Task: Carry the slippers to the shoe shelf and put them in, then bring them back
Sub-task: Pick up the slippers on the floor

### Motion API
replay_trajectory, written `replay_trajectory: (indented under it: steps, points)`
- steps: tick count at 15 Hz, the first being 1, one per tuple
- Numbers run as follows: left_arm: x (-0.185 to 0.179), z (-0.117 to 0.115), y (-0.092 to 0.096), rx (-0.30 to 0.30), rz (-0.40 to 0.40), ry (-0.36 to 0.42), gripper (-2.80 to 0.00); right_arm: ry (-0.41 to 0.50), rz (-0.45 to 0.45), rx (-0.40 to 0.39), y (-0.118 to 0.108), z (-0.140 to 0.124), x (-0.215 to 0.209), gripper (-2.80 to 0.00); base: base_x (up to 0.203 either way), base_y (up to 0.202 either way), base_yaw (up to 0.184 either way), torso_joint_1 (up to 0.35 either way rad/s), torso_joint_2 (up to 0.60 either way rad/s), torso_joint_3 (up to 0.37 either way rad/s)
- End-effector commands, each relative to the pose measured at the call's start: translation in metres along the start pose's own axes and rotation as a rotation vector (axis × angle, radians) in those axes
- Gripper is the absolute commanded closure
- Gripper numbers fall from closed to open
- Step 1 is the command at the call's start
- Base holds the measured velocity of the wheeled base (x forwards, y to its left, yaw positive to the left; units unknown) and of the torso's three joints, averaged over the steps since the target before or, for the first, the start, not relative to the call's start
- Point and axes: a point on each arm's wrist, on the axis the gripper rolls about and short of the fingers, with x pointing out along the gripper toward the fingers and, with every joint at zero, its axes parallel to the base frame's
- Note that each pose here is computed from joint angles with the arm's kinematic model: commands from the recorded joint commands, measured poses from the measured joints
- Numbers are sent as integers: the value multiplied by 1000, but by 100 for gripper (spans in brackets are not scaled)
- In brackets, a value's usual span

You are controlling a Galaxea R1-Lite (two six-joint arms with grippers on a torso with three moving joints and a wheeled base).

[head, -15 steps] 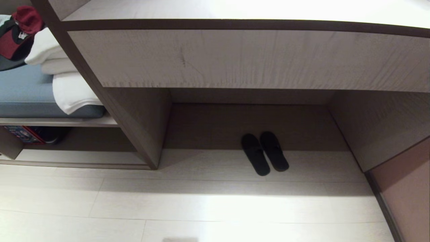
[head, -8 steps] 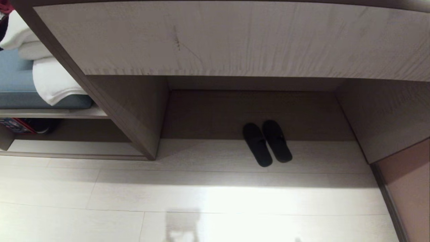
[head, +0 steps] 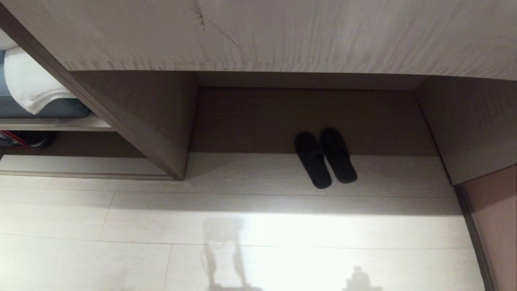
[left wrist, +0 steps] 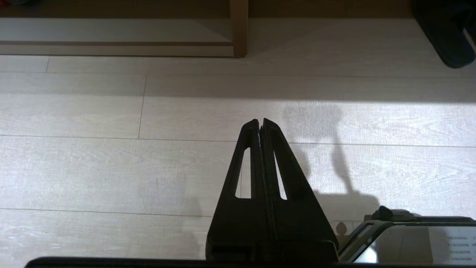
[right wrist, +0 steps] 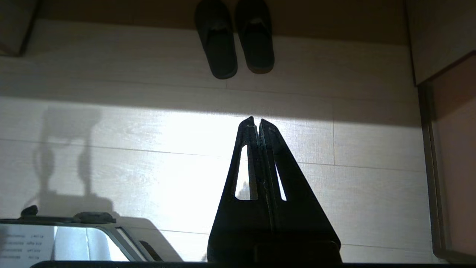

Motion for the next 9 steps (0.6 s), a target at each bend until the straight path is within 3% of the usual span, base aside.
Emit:
replay_trajectory:
  steps: [1,9]
  points:
    - [0,0,0,0,0,1,0,1,0,0,0,0,0,0,0,0,0,2,9,-193]
    - [0,0,0,0,0,0,0,1,0,0,0,0,0,0,0,0,0,3,2,-198]
